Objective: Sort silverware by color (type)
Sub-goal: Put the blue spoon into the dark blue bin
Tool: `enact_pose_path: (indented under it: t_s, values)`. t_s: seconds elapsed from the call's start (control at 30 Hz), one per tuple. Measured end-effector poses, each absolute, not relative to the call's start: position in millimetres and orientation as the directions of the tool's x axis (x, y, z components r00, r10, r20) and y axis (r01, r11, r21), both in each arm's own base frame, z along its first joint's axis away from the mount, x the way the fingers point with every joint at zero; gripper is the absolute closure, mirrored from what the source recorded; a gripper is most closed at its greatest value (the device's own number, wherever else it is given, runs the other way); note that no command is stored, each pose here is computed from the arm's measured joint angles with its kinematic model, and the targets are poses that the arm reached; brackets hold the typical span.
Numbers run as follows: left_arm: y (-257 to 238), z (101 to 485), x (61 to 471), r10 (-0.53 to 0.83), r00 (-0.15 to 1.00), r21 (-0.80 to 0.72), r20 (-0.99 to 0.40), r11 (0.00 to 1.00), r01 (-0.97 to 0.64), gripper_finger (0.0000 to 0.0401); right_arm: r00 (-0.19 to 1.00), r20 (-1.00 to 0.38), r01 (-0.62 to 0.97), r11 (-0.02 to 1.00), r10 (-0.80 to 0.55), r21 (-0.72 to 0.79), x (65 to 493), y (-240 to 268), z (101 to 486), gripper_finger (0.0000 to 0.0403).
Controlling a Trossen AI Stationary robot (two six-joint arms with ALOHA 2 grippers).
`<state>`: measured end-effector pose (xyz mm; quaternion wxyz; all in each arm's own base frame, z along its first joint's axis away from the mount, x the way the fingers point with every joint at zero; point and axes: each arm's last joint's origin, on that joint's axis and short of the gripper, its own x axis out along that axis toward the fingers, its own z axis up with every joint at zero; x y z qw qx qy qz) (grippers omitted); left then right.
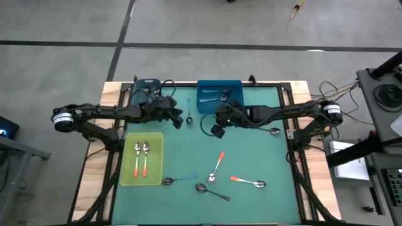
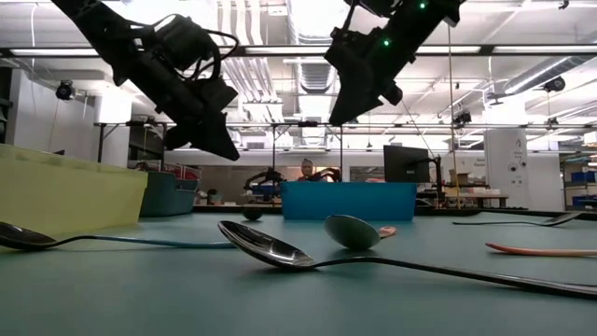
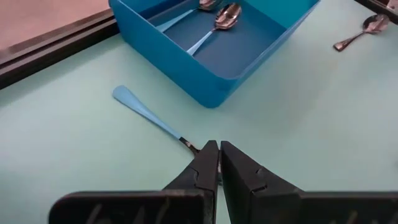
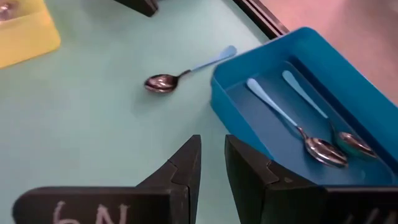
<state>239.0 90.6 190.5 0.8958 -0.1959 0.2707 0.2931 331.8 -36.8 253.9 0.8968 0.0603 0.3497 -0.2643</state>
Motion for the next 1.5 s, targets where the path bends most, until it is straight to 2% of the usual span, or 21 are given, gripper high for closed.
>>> enact_pose_path:
  t_s: [0.2,0.33,0.5,0.6,0.73,1.0,1.3,1.4,1.5]
  values:
    - [90.8,191.4,239.7,0.421,0.689,-0.191,-0.59,0.756,-0.626,0.0401,0.608,-0.657,0.548,0.834,-0.445,-0.058,330.7,-44.0,252.5,0.0341]
    - [91.2,195.1,242.0,0.428,0.713,-0.178,-0.555,0.776,-0.605,0.0401,0.657,-0.607,0.56,0.829,-0.446,-0.004,338.4,-44.5,246.1,0.0348]
    - [91.6,203.1,243.1,0.44,0.746,-0.138,-0.499,0.81,-0.57,0.0401,0.782,-0.533,0.452,0.882,-0.322,0.13,363.4,-42.5,229.3,0.036]
    - [91.5,207.6,242.8,0.445,0.761,-0.108,-0.472,0.827,-0.551,0.0401,0.808,-0.522,0.409,0.898,-0.272,0.165,381.8,-43.3,217.3,0.0368]
    - [91.3,210.3,242.3,0.448,0.768,-0.068,-0.458,0.844,-0.533,0.0401,0.793,-0.542,0.408,0.903,-0.277,0.137,405.8,-45.9,202.4,0.0375]
    - [90.0,223.2,235.6,0.465,0.784,0.004,-0.411,0.861,-0.509,0.0401,0.718,-0.571,0.529,0.845,-0.398,0.076,443.9,-52.1,176.7,0.0376]
    - [76.0,285.6,194.3,0.495,0.857,0.071,-0.141,0.869,-0.49,0.0401,0.688,-0.595,0.552,0.831,-0.415,0.059,465.2,-56.7,154.2,0.0376]
    - [71.2,294.9,181.7,0.497,0.863,0.084,-0.092,0.868,-0.49,0.0401,0.68,-0.593,0.565,0.824,-0.431,0.05,469.0,-58.8,149.2,0.0376]
    - [67.3,294.9,171.7,0.491,0.864,0.087,-0.11,0.871,-0.484,0.0401,0.666,-0.601,0.576,0.817,-0.442,0.038,469.8,-60.6,143.4,0.0376]
